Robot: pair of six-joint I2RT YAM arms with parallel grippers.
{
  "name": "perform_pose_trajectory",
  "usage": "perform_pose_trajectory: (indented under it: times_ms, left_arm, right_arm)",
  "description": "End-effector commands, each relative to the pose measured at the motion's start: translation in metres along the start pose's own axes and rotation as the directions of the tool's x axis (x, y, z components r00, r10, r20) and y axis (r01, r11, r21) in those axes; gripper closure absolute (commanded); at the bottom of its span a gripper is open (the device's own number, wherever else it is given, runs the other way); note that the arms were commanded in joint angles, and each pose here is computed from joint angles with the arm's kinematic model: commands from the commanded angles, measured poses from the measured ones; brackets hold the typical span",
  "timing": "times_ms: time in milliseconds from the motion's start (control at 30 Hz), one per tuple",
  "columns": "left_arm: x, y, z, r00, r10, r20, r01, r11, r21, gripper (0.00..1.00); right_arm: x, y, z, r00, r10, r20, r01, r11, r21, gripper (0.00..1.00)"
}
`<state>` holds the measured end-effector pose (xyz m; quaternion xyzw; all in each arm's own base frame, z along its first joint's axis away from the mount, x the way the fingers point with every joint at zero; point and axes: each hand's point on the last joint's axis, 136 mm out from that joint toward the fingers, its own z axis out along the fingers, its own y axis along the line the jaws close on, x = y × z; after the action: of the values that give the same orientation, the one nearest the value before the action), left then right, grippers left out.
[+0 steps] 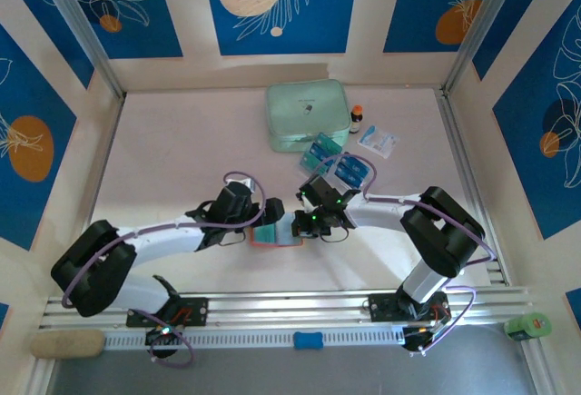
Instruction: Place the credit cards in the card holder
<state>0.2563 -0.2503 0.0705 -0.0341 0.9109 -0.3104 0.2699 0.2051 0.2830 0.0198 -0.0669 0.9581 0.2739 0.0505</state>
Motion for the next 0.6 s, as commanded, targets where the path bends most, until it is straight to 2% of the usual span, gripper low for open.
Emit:
perform_pose_trajectory:
  times_ms: [0, 133, 300, 467, 567]
  left_arm:
    - [-0.005, -0.014, -0.009, 0.999, -0.020, 0.026, 0.018, 0.998, 0.064, 0.00]
    - [-0.007, -0.017, -0.014, 0.999, -0.021, 0.034, 0.018, 0.997, 0.072, 0.00]
    - [-0.006, -0.017, -0.013, 0.999, -0.028, 0.030, 0.025, 0.997, 0.079, 0.00]
    - [-0.006, -0.017, -0.014, 0.999, -0.031, 0.032, 0.028, 0.996, 0.085, 0.00]
    - [-0.008, -0.019, -0.015, 0.999, -0.031, 0.037, 0.028, 0.996, 0.091, 0.00]
  right_arm:
    - [0.008, -0.008, -0.005, 0.999, 0.024, -0.040, -0.022, 0.999, 0.036, 1.00]
    - [-0.007, 0.008, -0.029, 1.000, 0.000, 0.017, 0.000, 1.000, 0.002, 1.00]
    - [-0.019, 0.004, -0.054, 0.997, 0.009, 0.078, -0.010, 1.000, 0.019, 0.94]
    - [-0.023, -0.013, -0.058, 0.996, 0.016, 0.091, -0.023, 0.996, 0.082, 0.71]
    - [-0.023, -0.014, -0.054, 0.997, 0.008, 0.078, -0.015, 0.996, 0.093, 0.64]
